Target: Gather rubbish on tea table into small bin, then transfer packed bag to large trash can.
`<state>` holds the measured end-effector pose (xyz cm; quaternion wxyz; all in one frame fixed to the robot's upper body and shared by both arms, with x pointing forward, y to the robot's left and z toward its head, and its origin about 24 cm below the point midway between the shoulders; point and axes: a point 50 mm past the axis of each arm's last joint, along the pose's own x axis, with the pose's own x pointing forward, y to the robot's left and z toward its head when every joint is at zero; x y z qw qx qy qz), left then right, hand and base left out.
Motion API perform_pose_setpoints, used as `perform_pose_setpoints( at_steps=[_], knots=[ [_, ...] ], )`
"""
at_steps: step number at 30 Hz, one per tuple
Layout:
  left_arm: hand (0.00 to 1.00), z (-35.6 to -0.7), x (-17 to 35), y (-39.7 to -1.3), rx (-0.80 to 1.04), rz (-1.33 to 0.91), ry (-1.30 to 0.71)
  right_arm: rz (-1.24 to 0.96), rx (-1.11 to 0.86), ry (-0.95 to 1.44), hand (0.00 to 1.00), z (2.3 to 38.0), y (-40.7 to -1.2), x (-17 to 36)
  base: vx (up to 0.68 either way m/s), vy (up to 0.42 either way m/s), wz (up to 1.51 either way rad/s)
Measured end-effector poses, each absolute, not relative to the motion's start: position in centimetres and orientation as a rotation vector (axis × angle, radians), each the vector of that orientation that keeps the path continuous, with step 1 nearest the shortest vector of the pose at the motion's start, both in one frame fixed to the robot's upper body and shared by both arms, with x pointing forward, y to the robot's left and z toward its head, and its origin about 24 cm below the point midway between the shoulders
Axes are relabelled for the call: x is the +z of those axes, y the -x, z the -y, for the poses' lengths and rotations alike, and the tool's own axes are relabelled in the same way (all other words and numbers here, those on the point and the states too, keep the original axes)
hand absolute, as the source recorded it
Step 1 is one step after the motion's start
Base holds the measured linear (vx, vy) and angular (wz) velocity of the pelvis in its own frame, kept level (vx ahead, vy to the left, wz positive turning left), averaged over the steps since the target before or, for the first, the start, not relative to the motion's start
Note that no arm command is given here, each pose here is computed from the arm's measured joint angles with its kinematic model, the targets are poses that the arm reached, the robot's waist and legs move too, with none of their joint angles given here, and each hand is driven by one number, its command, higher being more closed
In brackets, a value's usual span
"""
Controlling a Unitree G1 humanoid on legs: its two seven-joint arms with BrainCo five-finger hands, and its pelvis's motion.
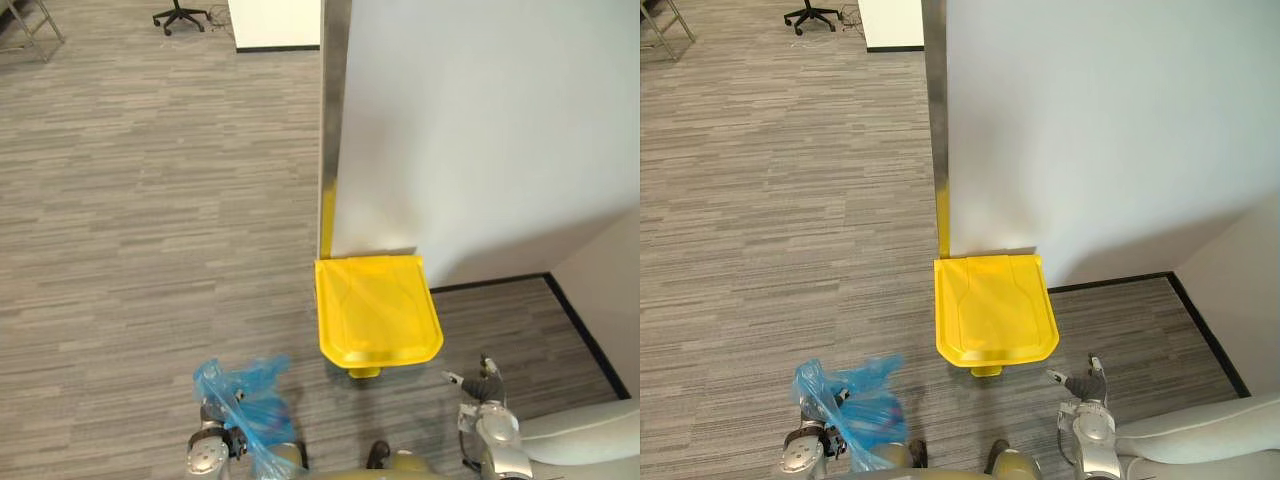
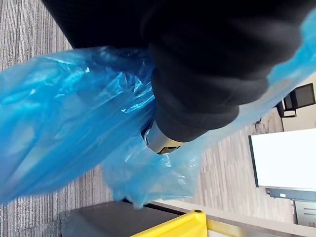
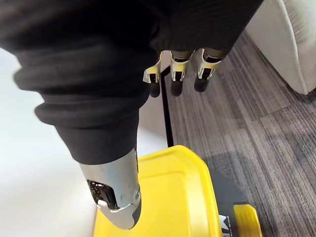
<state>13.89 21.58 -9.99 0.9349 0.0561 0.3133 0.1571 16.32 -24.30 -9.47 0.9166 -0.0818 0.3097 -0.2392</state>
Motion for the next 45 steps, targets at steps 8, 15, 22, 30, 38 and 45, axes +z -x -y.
perform_pose_setpoints(
  at_steps=[8, 15, 22, 30, 38, 45],
  knots=[
    [1.0, -22.8, -8.0, -17.2, 0.307, -0.536, -0.176, -0.632, -0.584, 0.14, 0.0, 25.4, -15.7, -9.0, 0.09, 0.039, 0.31],
    [1.0, -20.2, -6.9, -20.0, 0.249, -0.459, -0.137, -0.494, -0.737, 0.108, 0.0, 28.6, -15.7, -6.1, 0.32, -0.036, 0.53],
    [1.0, -18.1, -6.1, -21.2, 0.225, -0.407, -0.071, -0.398, -0.851, 0.052, 0.0, 28.6, -15.3, -4.4, 0.13, -0.048, 0.02],
    [1.0, -18.3, -7.3, -18.8, 0.255, -0.472, -0.097, -0.545, -1.048, 0.179, 0.0, 29.2, -9.7, -6.0, -0.05, -0.063, 0.07],
    [1.0, -18.9, -8.0, -17.9, 0.25, -0.509, -0.117, -0.726, -0.735, -0.066, 0.0, 23.8, -12.6, -10.6, 0.01, -0.144, -0.08],
    [1.0, -19.0, -7.3, -19.8, 0.207, -0.473, -0.137, -0.462, -0.314, -0.04, 0.0, 18.6, -23.9, -5.8, 0.01, -0.175, 0.3]
  ],
)
